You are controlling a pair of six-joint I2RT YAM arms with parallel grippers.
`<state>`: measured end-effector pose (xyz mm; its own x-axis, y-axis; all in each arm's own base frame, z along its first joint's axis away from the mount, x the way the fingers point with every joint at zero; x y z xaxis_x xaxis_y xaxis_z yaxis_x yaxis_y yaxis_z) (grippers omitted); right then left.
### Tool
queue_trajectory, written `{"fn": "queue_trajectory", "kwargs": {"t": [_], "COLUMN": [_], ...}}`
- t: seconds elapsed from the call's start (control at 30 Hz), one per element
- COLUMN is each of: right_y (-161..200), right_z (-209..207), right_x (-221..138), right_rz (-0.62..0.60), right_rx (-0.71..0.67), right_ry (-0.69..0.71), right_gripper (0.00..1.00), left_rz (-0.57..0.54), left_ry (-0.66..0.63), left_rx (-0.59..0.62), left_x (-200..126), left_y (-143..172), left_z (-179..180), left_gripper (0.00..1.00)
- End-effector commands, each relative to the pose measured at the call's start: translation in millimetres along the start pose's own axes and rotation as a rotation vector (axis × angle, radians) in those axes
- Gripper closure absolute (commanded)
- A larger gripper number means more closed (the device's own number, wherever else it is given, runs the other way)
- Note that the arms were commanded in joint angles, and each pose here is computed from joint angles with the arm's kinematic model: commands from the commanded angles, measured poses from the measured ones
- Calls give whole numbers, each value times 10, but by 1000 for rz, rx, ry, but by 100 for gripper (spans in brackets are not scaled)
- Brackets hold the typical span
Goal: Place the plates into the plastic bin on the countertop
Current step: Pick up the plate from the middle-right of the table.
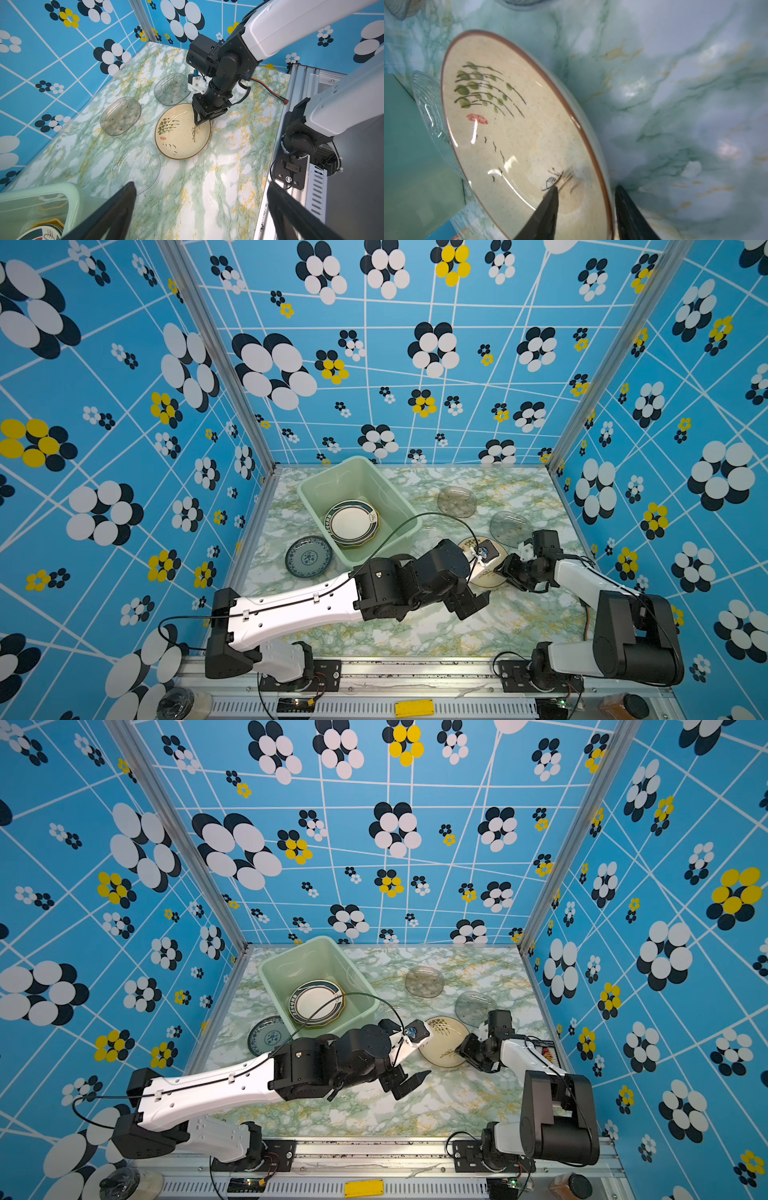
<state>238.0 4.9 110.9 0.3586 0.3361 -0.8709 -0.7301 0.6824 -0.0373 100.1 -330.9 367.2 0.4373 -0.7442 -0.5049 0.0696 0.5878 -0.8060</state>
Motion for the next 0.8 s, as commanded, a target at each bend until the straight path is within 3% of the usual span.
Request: {"fn": "queue_trajectory", "kwargs": {"t": [0.0, 0.13, 0.4, 0.63, 0.77], "right_y": [56, 59, 35, 69, 155], "right_z": [-146, -172, -130, -68, -59], "right_x": [115, 128, 87, -122, -347], "right_rz": [17, 12, 31, 8, -25], "right_rx": [25, 24, 1, -32, -24], "right_ry": [48, 65, 81, 85, 102], "right_gripper": [56, 60, 82, 97, 100], "left_rz": [-21, -14, -19, -35, -50], "left_ry": [-33, -34, -48, -74, -103], "left_rx": [-37, -34, -41, -63, -95], "left_x": [-23, -15, -25, -96, -194], "left_y": [-14, -19, -30, -57, -85], "left_z": [57, 62, 83, 141, 202], "left_gripper": [1, 1, 1, 1, 1]}}
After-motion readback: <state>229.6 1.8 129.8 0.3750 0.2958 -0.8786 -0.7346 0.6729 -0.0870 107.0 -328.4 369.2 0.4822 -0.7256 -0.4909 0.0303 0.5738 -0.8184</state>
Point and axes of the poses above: each gripper's point midway between its finger pads, its own x axis out along the fingers, its own z axis along the line the jaws close on, y = z × x, the point moved 10 cm from there along -x, back along the fingers, and after that the axes turned 14 degrees about x, right-handed, at the moved point
